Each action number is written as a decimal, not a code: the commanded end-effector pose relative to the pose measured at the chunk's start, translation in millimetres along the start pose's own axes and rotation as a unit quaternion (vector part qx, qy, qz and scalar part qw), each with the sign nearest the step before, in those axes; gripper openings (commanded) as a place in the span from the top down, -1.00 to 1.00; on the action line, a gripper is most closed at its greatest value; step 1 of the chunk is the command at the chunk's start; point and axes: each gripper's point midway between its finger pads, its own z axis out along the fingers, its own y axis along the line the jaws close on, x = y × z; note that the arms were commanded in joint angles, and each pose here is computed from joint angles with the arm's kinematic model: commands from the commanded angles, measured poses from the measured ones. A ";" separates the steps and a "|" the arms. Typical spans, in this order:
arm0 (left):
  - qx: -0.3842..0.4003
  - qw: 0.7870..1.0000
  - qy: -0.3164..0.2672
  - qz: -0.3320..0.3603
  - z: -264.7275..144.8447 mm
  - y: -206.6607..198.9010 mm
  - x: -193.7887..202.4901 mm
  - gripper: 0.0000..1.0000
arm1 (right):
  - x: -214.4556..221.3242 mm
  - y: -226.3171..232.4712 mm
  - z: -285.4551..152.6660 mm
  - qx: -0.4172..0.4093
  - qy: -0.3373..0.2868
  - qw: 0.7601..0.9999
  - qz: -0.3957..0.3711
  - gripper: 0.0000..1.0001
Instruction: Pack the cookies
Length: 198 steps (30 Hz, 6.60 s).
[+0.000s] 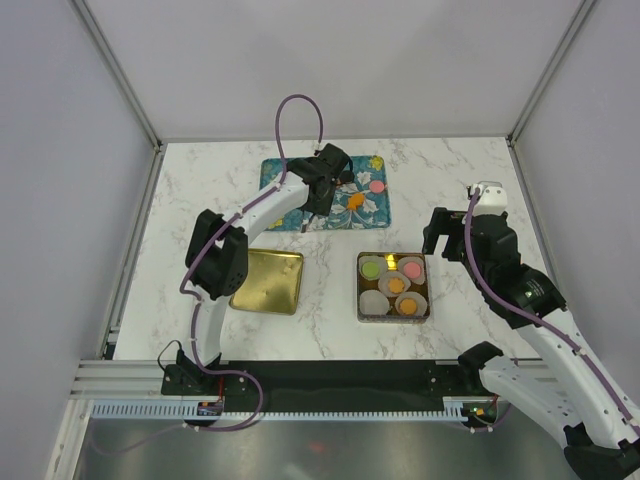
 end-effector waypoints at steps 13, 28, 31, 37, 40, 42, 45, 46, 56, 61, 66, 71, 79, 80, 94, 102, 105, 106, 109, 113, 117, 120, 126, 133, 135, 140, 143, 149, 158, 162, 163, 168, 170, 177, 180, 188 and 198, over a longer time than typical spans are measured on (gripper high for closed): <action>0.012 0.999 -0.045 0.012 -34.3 11.6 -27.4 0.10 | -20.8 -0.7 -9.8 0.000 -0.027 1.000 0.005 -0.96; 0.023 0.998 -0.065 0.009 -78.8 20.1 -12.0 0.14 | -17.7 1.8 -6.7 -0.003 -0.023 1.000 0.010 -0.96; 0.030 0.997 -0.071 0.013 -90.1 14.8 -5.3 0.15 | -18.2 3.2 -5.4 -0.005 -0.022 1.000 0.012 -0.96; 0.053 0.994 -0.087 0.034 -121.7 -7.7 16.0 0.16 | -14.7 8.8 0.4 -0.014 -0.017 1.000 0.018 -0.96; 0.071 0.992 -0.097 0.044 -141.5 -20.7 30.6 0.16 | -11.5 11.2 4.8 -0.016 -0.012 1.000 0.019 -0.96; 0.085 0.990 -0.105 0.043 -156.1 -27.4 38.7 0.16 | -11.8 11.6 6.1 -0.015 -0.012 1.000 0.018 -0.96; 0.108 0.988 -0.101 0.054 -168.4 -45.1 63.6 0.15 | -13.5 11.0 6.6 -0.013 -0.014 1.000 0.017 -0.96; 0.116 0.986 -0.102 0.063 -176.1 -49.4 74.8 0.15 | -14.7 11.8 6.4 -0.014 -0.015 1.000 0.017 -0.96; 0.208 0.971 -0.084 0.086 -225.8 -82.8 144.9 0.15 | -14.7 14.2 12.8 -0.013 -0.013 1.000 0.016 -0.96; 0.223 0.965 -0.073 0.115 -235.9 -94.9 168.4 0.14 | -13.9 15.9 14.0 -0.016 -0.012 1.000 0.018 -0.96; 0.233 0.960 -0.069 0.138 -242.8 -105.2 183.5 0.14 | -13.5 13.5 12.5 -0.013 -0.015 1.000 0.018 -0.96; 0.237 0.957 -0.065 0.154 -244.5 -110.4 193.1 0.14 | -13.1 12.7 11.6 -0.012 -0.015 1.000 0.017 -0.96; 0.230 0.957 -0.054 0.170 -237.7 -115.0 203.9 0.14 | -9.0 11.3 11.8 -0.011 -0.013 1.000 0.018 -0.96; 0.229 0.956 -0.053 0.173 -237.0 -115.7 205.4 0.14 | -8.7 10.8 11.8 -0.010 -0.013 1.000 0.018 -0.96; 0.209 0.959 -0.033 0.188 -220.3 -117.2 217.1 0.14 | -6.3 9.4 12.3 -0.007 -0.011 1.000 0.016 -0.96; 0.215 0.958 -0.039 0.184 -225.1 -117.6 213.3 0.14 | -7.4 8.7 11.4 -0.006 -0.013 1.000 0.015 -0.96; 0.216 0.958 -0.039 0.184 -225.5 -117.8 212.9 0.14 | -7.0 8.5 11.3 -0.006 -0.012 1.000 0.014 -0.96; 0.217 0.958 -0.040 0.183 -226.3 -117.9 212.3 0.14 | -6.7 8.7 11.7 -0.006 -0.011 1.000 0.016 -0.96; 0.217 0.958 -0.040 0.183 -226.6 -118.1 212.6 0.14 | -7.5 8.9 10.6 -0.007 -0.012 1.000 0.015 -0.96; 0.217 0.958 -0.040 0.183 -226.6 -118.5 212.4 0.14 | -8.3 8.6 9.3 -0.008 -0.014 1.000 0.015 -0.96; 0.218 0.958 -0.041 0.184 -227.3 -118.9 212.4 0.14 | -9.2 8.3 8.4 -0.007 -0.015 1.000 0.015 -0.96; 0.219 0.957 -0.041 0.184 -227.9 -119.3 212.3 0.14 | -10.1 7.8 7.6 -0.007 -0.016 1.000 0.016 -0.96; 0.221 0.957 -0.043 0.182 -229.6 -120.2 210.7 0.14 | -11.1 7.1 6.5 -0.005 -0.016 1.000 0.014 -0.96; 0.223 0.957 -0.045 0.183 -231.4 -121.9 209.8 0.14 | -12.6 6.2 5.1 -0.004 -0.017 1.000 0.014 -0.96; 0.223 0.957 -0.045 0.183 -231.4 -121.9 209.8 0.14 | -12.5 6.6 5.0 -0.005 -0.017 1.000 0.013 -0.96; 0.224 0.956 -0.046 0.181 -232.7 -122.9 208.4 0.14 | -14.3 6.8 4.0 -0.005 -0.018 1.000 0.013 -0.96; 0.225 0.956 -0.047 0.181 -233.5 -123.3 207.6 0.14 | -15.3 6.4 3.5 -0.005 -0.020 1.000 0.013 -0.96; 0.226 0.956 -0.048 0.180 -234.0 -124.2 206.8 0.14 | -14.5 6.3 3.0 -0.005 -0.018 1.000 0.014 -0.96; 0.227 0.956 -0.049 0.179 -235.3 -126.2 204.9 0.14 | -14.4 6.4 0.5 -0.008 -0.019 1.000 0.015 -0.96; 0.227 0.956 -0.049 0.179 -235.3 -128.0 204.0 0.14 | -14.5 6.0 0.6 -0.007 -0.019 1.000 0.016 -0.96; 0.228 0.956 -0.049 0.180 -235.6 -128.6 204.1 0.14 | -13.5 6.1 0.7 -0.007 -0.018 1.000 0.014 -0.96; 0.226 0.956 -0.048 0.180 -234.6 -131.6 202.7 0.14 | -14.2 5.3 0.1 -0.006 -0.019 1.000 0.015 -0.96; 0.219 0.959 -0.049 0.175 -232.4 -132.8 200.8 -0.36 | -14.1 5.7 0.1 -0.007 -0.019 1.000 0.016 -0.96; 0.234 0.956 -0.073 0.161 -236.5 -151.0 186.2 -0.40 | -12.7 4.5 -0.7 -0.006 -0.019 1.000 0.015 -0.96; 0.231 0.957 -0.074 0.160 -236.2 -149.8 185.6 -0.37 | -12.7 4.1 -1.1 -0.005 -0.019 1.000 0.014 -0.96; 0.218 0.961 -0.101 0.138 -249.0 -129.8 171.7 -0.28 | -12.5 5.1 0.2 -0.006 -0.017 1.000 0.015 -0.96; 0.149 0.981 -0.123 0.028 -231.1 -50.2 122.7 -0.16 | -16.4 13.2 3.1 -0.021 -0.016 1.000 0.017 -0.96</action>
